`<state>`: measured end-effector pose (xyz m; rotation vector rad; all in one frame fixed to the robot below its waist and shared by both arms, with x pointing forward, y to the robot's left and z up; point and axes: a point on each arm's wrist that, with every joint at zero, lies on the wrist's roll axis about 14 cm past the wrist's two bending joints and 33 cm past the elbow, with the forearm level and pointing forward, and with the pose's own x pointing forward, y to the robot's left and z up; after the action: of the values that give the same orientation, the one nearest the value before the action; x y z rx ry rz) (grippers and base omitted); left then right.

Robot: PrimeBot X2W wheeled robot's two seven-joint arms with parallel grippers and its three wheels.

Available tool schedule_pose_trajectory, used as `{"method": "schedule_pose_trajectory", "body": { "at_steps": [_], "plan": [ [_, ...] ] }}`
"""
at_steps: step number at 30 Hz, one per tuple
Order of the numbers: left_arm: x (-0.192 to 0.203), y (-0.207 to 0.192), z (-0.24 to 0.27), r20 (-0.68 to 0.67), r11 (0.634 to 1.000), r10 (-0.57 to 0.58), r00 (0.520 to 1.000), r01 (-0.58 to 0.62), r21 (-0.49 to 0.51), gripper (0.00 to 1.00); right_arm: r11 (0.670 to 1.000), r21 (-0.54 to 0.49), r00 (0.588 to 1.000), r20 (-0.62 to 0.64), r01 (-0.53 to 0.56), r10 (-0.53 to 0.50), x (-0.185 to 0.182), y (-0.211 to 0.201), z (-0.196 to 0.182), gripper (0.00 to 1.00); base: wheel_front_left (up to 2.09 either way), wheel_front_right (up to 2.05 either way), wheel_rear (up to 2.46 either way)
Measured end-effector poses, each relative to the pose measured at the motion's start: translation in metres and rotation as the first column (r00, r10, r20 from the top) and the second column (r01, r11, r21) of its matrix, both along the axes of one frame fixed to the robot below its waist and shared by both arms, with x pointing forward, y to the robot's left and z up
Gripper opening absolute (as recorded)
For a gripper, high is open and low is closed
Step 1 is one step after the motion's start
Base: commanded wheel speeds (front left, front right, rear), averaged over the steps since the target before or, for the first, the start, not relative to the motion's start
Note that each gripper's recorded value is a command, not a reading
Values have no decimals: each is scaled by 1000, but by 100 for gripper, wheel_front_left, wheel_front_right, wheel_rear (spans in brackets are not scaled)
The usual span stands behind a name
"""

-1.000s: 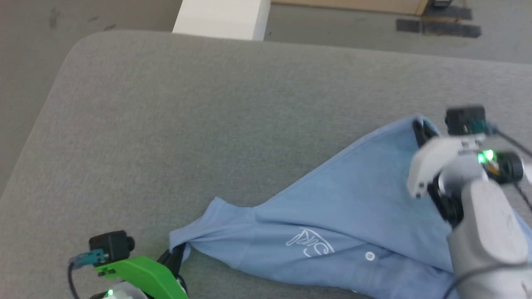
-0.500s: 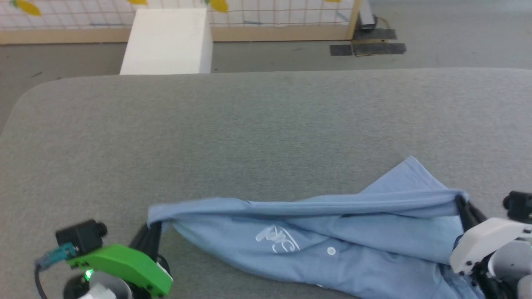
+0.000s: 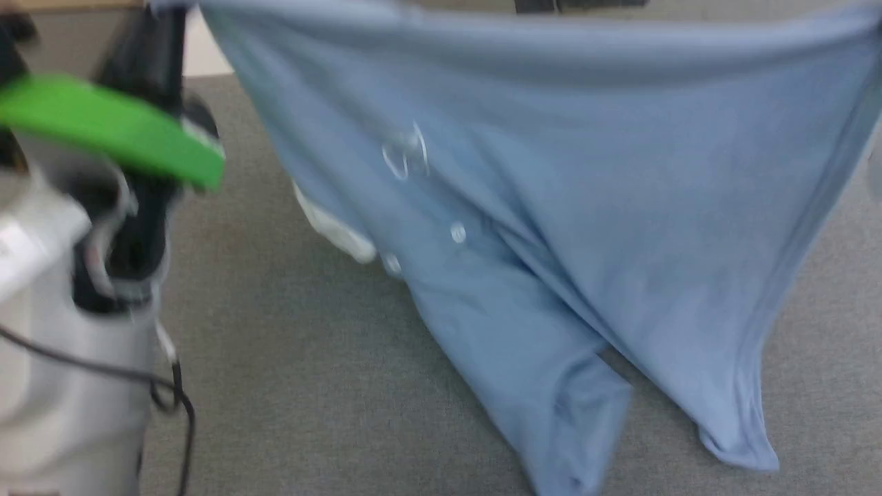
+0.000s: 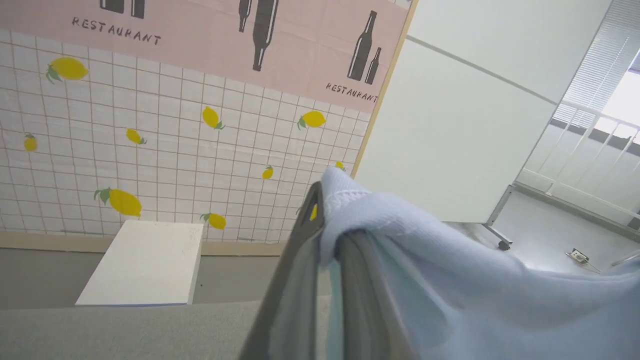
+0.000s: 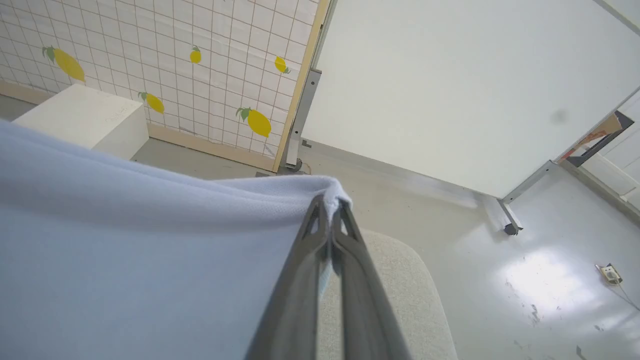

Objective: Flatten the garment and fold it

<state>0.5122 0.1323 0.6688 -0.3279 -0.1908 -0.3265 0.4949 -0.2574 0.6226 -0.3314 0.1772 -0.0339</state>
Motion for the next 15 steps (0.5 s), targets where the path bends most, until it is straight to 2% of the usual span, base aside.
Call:
{"method": "schedule_pose_trajectory", "body": {
  "at_steps": [5,9,11,15],
  "plan": [
    [57,-1,40,91,1000,23,996,-22,-14,0,993,-111,999,31,-39,43,53,8,27,0,0,0,0],
    [96,7,65,181,995,87,980,-92,23,0,981,-189,997,48,-43,53,94,12,39,0,0,0,0],
    [113,12,78,244,988,126,961,-144,55,0,973,-229,997,55,-38,52,112,14,43,0,0,0,0],
    [131,18,110,384,978,176,907,-204,34,0,956,-292,992,117,-18,55,140,15,60,0,0,0,0]
  ]
}}
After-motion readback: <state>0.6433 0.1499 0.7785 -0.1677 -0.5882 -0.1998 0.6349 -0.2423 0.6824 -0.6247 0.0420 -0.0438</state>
